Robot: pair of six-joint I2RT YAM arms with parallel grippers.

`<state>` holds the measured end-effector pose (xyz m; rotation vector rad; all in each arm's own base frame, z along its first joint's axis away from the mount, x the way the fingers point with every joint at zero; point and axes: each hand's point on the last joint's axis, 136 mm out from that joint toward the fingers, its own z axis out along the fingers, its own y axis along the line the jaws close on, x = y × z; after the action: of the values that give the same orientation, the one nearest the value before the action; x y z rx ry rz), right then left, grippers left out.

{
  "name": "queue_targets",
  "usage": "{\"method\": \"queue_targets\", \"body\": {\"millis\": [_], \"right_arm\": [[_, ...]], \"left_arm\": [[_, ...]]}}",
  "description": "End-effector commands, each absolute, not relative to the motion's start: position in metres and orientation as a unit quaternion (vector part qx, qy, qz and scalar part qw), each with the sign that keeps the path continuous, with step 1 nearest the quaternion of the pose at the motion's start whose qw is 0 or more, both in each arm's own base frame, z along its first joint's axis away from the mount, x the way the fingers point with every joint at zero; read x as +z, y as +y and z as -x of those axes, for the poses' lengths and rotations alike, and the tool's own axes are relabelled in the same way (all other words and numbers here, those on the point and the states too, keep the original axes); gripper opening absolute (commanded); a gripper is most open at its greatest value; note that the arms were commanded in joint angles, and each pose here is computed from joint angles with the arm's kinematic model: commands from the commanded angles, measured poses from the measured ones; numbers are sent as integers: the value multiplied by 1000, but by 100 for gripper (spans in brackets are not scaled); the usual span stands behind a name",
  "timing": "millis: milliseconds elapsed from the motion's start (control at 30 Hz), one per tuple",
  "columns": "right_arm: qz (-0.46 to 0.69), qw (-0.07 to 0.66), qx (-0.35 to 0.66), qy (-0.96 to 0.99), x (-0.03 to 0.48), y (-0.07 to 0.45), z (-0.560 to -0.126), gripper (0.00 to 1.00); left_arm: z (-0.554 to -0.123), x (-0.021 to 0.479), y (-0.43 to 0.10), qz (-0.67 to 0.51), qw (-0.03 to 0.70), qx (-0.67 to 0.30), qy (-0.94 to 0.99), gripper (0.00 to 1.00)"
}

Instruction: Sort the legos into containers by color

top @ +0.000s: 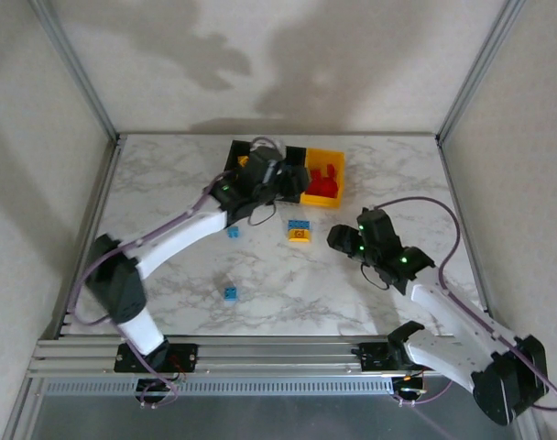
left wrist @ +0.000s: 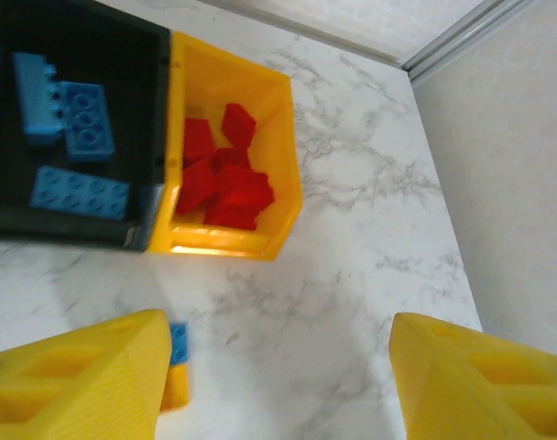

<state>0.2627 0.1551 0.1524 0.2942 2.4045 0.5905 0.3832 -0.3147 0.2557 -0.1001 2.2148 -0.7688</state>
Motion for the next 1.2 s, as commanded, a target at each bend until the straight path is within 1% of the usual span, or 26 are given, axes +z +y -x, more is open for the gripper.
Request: {"method": "queue_targets", "body": {"millis": [0,167,267,367,500,700,933,1100,1167], "right_arm": [[-92,330,213,915,162,169,-279,71],[-65,315,192,927,155,197,-302,73],[-45,300,163,939,142,214,-318,75],[-31,289,140,947,130,228,-335,78],[-12,278,110,954,114,239,-355,80],[12,251,84,964,82,253,-373,82],[18,231,68,970,56,259,-381,84],[20,218,63,974,39,262,-383,84],[18,214,62,975,35,264,-384,83]], "left_arm": [[-359,231,-280,33,371,-287,883,65],[-314,212,-229,57,363,-276,888,67],[-291,196,-204,86,357,-279,887,69],[-273,184,-186,112,355,-288,882,75],[-256,171,-171,130,346,-288,883,75],[-251,168,-162,138,348,-281,884,75],[-252,168,-158,141,350,-272,885,75],[-252,166,-157,145,350,-270,885,75],[-253,167,-156,146,351,-270,885,75]]}}
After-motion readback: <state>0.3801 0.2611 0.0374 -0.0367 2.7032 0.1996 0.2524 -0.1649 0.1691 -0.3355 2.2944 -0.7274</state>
